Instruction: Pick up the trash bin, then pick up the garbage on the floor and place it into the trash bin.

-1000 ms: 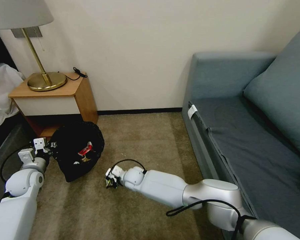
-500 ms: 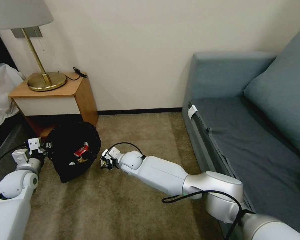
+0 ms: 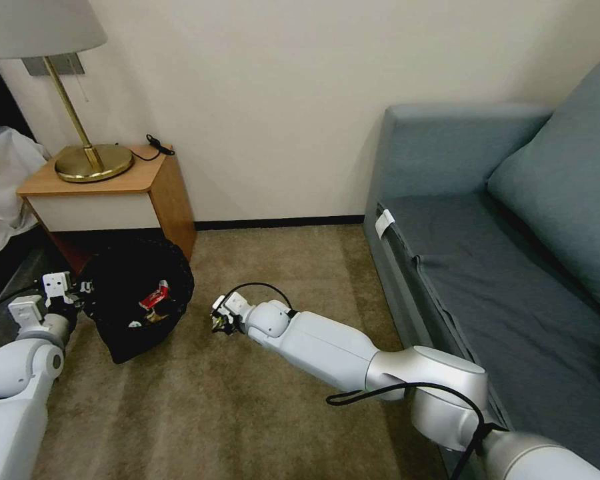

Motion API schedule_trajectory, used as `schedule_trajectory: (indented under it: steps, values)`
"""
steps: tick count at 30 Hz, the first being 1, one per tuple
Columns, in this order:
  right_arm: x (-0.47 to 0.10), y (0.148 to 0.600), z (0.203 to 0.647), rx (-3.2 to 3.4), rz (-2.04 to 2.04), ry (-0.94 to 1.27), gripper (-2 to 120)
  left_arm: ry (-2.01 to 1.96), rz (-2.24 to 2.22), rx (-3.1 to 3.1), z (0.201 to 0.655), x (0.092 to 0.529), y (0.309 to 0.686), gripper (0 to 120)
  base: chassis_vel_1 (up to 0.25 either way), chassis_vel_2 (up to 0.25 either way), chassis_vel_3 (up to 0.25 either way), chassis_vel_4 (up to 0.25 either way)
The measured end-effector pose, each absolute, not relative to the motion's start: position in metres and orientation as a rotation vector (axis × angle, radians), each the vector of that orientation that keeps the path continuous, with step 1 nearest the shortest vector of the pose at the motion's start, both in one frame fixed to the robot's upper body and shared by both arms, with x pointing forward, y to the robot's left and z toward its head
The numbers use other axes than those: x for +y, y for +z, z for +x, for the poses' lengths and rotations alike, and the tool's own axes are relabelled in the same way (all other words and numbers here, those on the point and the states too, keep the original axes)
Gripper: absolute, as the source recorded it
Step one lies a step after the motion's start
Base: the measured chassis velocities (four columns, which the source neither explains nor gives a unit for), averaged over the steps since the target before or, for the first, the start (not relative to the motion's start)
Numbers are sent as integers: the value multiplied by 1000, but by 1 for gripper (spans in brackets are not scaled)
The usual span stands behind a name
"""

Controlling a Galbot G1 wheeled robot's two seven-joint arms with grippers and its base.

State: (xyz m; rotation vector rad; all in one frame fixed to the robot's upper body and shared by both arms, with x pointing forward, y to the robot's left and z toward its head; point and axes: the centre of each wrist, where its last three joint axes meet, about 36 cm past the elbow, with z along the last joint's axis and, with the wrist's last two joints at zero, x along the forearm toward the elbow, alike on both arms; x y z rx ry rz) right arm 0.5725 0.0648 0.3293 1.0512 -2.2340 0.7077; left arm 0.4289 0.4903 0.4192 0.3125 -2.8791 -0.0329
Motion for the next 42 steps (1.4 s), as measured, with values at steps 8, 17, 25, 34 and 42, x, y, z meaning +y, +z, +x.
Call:
schedule_trajectory:
  steps: [8, 17, 25, 34, 42]
  values:
    - [49, 344, 601, -2298, 963, 681, 0, -40, 332, -2866, 428, 498, 415, 4, 0, 0, 0, 0]
    - [48, 366, 613, -2361, 935, 638, 0, -38, 339, -2858, 430, 500, 410, 4, 0, 0, 0, 0]
    - [64, 426, 621, -2477, 1000, 524, 0, -29, 341, -2846, 433, 499, 402, 4, 0, 0, 0, 0]
    - [91, 475, 599, -2504, 1178, 337, 0, -8, 312, -2845, 437, 484, 395, 4, 0, 0, 0, 0]
    - [117, 496, 555, -2392, 1373, 145, 0, 2, 299, -2849, 438, 479, 395, 4, 0, 0, 0, 0]
